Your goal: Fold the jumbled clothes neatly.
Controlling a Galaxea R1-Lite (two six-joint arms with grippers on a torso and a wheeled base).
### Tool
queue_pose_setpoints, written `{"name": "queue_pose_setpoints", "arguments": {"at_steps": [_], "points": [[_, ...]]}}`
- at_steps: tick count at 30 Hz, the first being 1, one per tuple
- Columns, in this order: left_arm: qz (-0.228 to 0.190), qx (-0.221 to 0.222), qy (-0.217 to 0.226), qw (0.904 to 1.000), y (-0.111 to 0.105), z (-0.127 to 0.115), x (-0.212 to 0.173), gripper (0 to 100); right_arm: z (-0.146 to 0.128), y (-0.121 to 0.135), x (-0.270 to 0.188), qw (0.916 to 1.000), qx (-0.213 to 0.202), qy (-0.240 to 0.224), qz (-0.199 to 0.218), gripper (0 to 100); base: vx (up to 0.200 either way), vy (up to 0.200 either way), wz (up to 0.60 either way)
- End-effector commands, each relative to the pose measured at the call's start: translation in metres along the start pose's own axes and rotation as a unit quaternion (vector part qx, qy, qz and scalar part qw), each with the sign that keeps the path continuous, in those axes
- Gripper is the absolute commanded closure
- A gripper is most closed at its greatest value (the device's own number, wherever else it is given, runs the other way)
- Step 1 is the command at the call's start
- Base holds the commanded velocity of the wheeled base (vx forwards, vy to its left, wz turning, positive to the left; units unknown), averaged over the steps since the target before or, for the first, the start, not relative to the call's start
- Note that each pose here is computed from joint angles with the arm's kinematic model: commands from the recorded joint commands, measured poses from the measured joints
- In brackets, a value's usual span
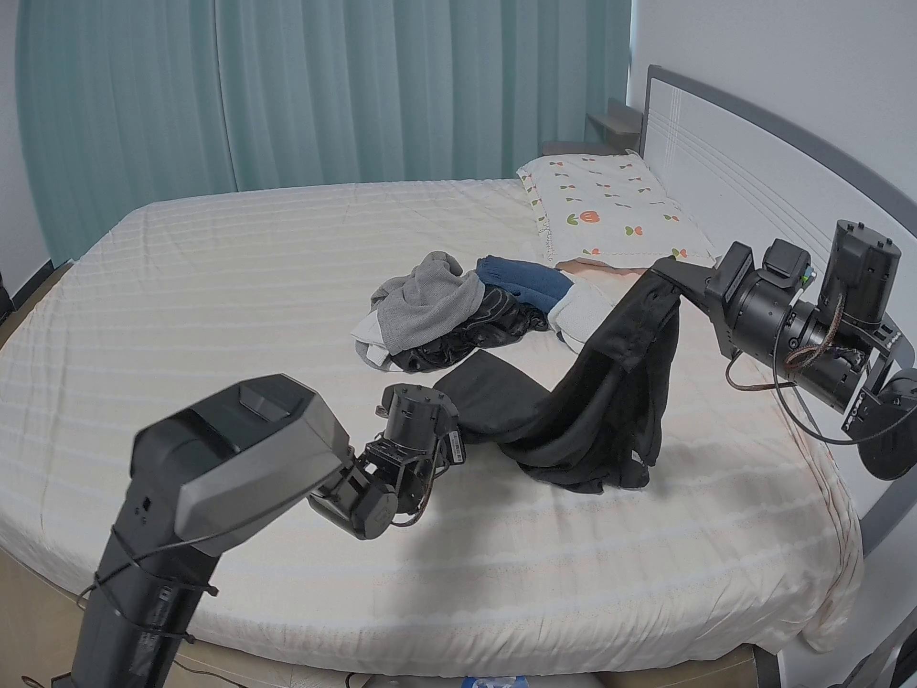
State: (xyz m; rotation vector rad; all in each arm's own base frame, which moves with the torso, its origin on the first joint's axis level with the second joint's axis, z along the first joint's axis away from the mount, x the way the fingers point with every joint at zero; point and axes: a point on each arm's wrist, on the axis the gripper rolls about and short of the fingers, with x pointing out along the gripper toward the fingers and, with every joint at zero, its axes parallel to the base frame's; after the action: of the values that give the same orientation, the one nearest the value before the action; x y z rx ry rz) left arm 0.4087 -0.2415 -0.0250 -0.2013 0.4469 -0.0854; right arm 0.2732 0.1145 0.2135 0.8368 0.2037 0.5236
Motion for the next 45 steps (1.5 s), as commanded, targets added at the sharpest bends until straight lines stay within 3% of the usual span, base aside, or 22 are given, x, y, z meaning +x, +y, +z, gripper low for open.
{"name": "queue_pose_setpoints", "arguments": {"at_steps": [1,7,10,14,18,22,26,30,38,45], "points": [[-0.021,-0.051,-0.03,0.998,-0.003,0.072,-0.087,100,-0.019,-0.022,0.016,0.9989,0.007,0.033,-0.033,100,0.0,0.0,0.0],[-0.044,-0.122,0.003,0.9916,-0.017,0.11,-0.156,100,-0.053,-0.018,0.026,0.9966,0.009,0.072,-0.039,100,0.0,0.0,0.0],[-0.055,-0.162,0.016,0.9851,-0.019,0.131,-0.179,100,-0.046,-0.009,0.028,0.9982,0.007,0.052,-0.028,100,0.0,0.0,0.0],[-0.068,-0.185,0.028,0.9799,-0.013,0.142,-0.198,100,-0.027,0.001,0.023,0.9999,0.0,0.013,-0.006,100,0.0,0.0,0.0],[-0.071,-0.179,0.059,0.9795,0.0,0.128,-0.206,100,-0.019,0.001,0.014,0.9999,0.0,0.003,-0.011,100,0.0,0.0,0.0],[-0.068,-0.159,0.126,0.9768,0.016,0.095,-0.211,100,-0.041,-0.023,0.014,0.9979,0.01,0.046,-0.044,100,0.0,0.0,0.0],[-0.072,-0.162,0.133,0.9752,0.019,0.094,-0.215,100,-0.056,-0.035,0.026,0.9972,0.016,0.051,-0.051,100,0.0,0.0,0.0],[-0.074,-0.157,0.155,0.9727,0.025,0.082,-0.22,100,-0.073,-0.053,0.028,0.9976,0.048,0.035,-0.036,100,0.0,0.0,0.0],[-0.116,-0.193,0.092,0.97,0.031,0.072,-0.209,100,-0.075,-0.053,0.022,0.9965,0.049,0.048,-0.048,100,0.0,0.0,0.0],[-0.112,-0.199,0.112,0.9672,0.036,0.059,-0.203,100,-0.083,-0.056,0.019,0.9943,0.054,0.067,-0.062,100,0.0,0.0,0.0]]}}
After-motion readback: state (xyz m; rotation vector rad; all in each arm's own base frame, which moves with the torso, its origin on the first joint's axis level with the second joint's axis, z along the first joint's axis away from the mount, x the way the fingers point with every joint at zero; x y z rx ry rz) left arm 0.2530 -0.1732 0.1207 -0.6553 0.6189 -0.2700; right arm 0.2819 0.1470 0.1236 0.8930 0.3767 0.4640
